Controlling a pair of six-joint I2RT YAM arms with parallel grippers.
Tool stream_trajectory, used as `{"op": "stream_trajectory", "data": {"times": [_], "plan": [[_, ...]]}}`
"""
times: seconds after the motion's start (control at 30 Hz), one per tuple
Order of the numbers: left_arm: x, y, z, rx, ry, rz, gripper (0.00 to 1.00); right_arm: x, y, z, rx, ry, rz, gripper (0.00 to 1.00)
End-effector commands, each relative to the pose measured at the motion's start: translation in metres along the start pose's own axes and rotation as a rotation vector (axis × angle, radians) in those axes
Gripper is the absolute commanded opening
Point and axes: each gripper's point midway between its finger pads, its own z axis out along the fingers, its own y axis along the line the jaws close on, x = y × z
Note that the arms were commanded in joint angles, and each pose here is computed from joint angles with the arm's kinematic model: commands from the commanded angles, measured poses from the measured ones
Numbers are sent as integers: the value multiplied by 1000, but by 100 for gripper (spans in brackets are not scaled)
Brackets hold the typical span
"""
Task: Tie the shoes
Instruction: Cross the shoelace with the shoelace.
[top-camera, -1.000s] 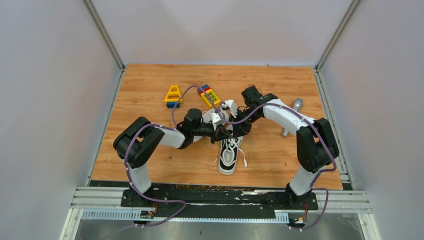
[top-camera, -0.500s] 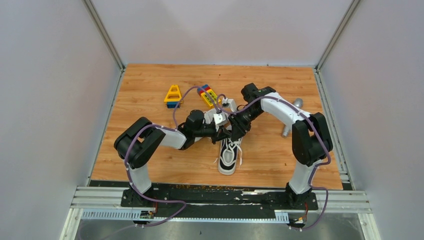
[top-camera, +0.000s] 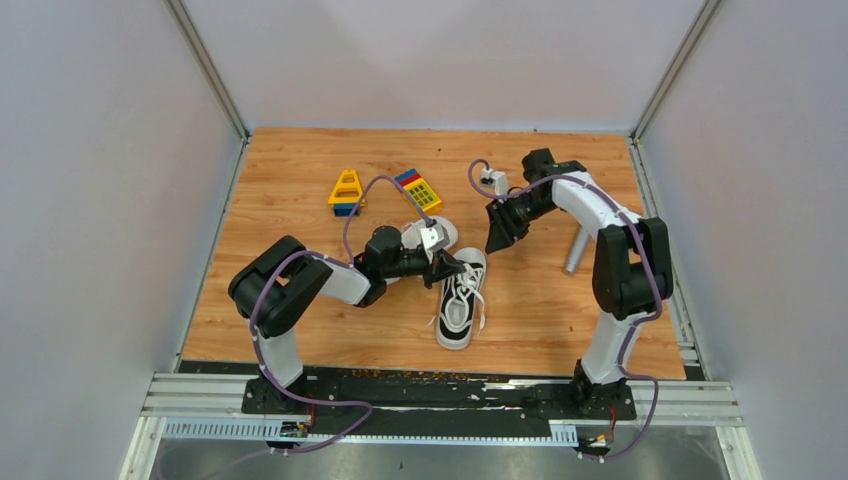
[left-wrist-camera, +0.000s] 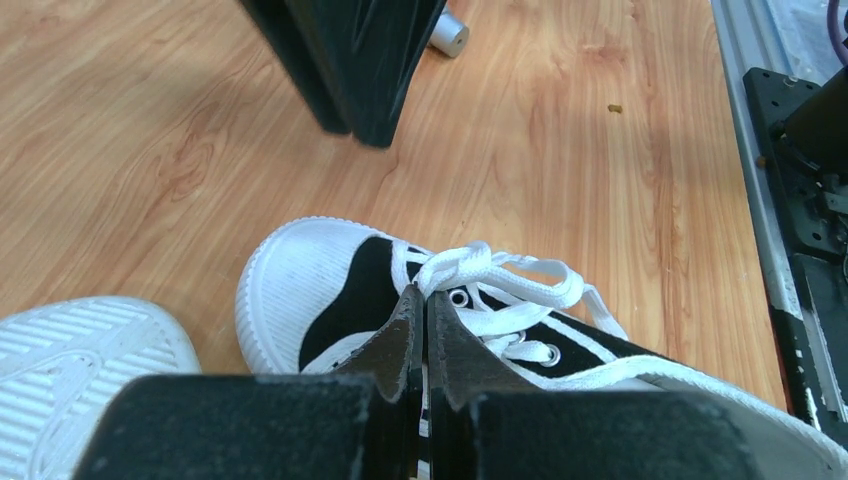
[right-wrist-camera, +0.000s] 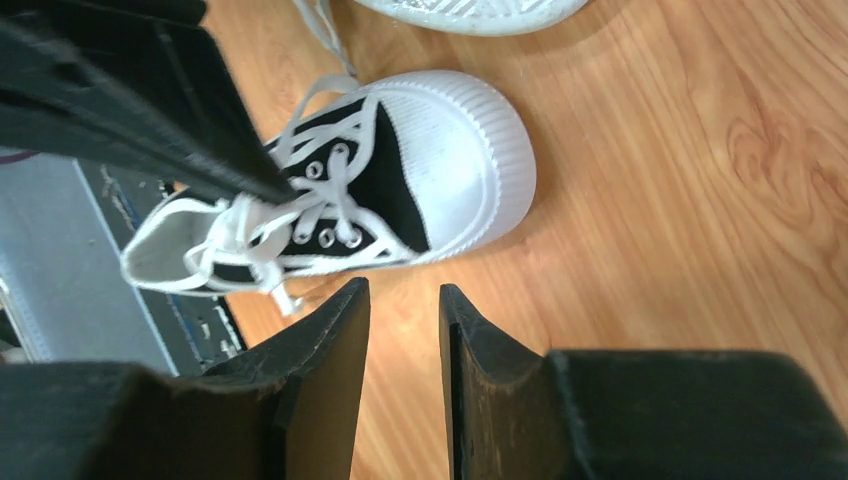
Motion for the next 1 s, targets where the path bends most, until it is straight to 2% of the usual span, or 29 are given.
{"op": "stream_trajectory", "data": {"times": [0.0,0.17,0.43,0.97], "plan": [[-14,-4,0,5,-64,30,0,-6,-22,34,22,6,-104,32],[-11,-7,-3,9,-68,18,0,-9,-11,46,-30,-7,-195,32],[-11,-5,-2,-2,-73,8,0,11,23,53,-154,-4,-247,34],[-5,-2,1,-6,-53,-5,0,14,52,54,-290,-6,-185,36]]}}
